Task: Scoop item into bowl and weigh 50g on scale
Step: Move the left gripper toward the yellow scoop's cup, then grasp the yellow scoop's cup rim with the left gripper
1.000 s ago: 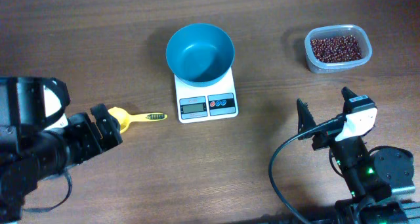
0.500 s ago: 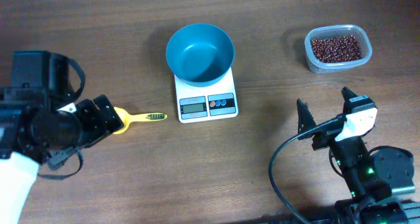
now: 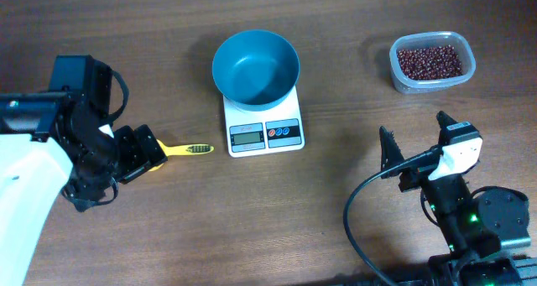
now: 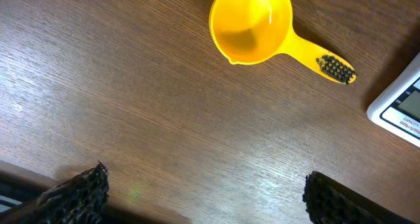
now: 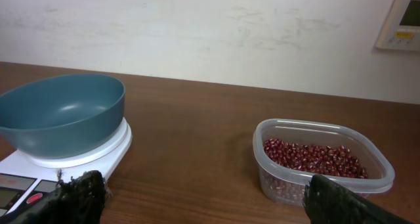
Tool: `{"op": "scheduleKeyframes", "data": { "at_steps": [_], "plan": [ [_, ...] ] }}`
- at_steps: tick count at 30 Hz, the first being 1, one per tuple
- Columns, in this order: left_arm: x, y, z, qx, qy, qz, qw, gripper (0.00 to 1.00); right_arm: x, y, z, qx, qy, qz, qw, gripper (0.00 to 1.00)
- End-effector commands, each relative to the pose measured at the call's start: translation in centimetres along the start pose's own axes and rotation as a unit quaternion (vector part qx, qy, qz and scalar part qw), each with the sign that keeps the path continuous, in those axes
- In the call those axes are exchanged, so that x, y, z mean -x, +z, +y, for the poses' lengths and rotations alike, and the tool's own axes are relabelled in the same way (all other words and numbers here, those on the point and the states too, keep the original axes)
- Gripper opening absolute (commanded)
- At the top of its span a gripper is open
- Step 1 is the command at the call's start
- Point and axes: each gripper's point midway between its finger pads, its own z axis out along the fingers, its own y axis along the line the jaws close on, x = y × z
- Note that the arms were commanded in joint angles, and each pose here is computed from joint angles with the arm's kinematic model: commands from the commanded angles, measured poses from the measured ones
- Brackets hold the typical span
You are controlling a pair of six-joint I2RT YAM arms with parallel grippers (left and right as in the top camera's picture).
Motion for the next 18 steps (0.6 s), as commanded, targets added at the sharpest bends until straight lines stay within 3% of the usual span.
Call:
{"op": "scheduleKeyframes", "data": {
  "at_steps": [1,7,18],
  "plan": [
    [-0.26,0.37,0.12,0.006,-0.044,0.006,0.999,0.99,-0.33,0.03,0.14,0.001,0.0,0.002,1.0,0.99],
    [-0.22,0.37,0.13,0.007,-0.118,0.005,0.993,0.99,-0.33,0.03,0.14,0.001,0.0,0.002,1.0,0.99],
    [-0.11,0.38,0.26,0.011,-0.151,0.001,0.988,0.99,-0.33,0.03,0.14,0.001,0.0,0.002,1.0,0.99]
  ]
}}
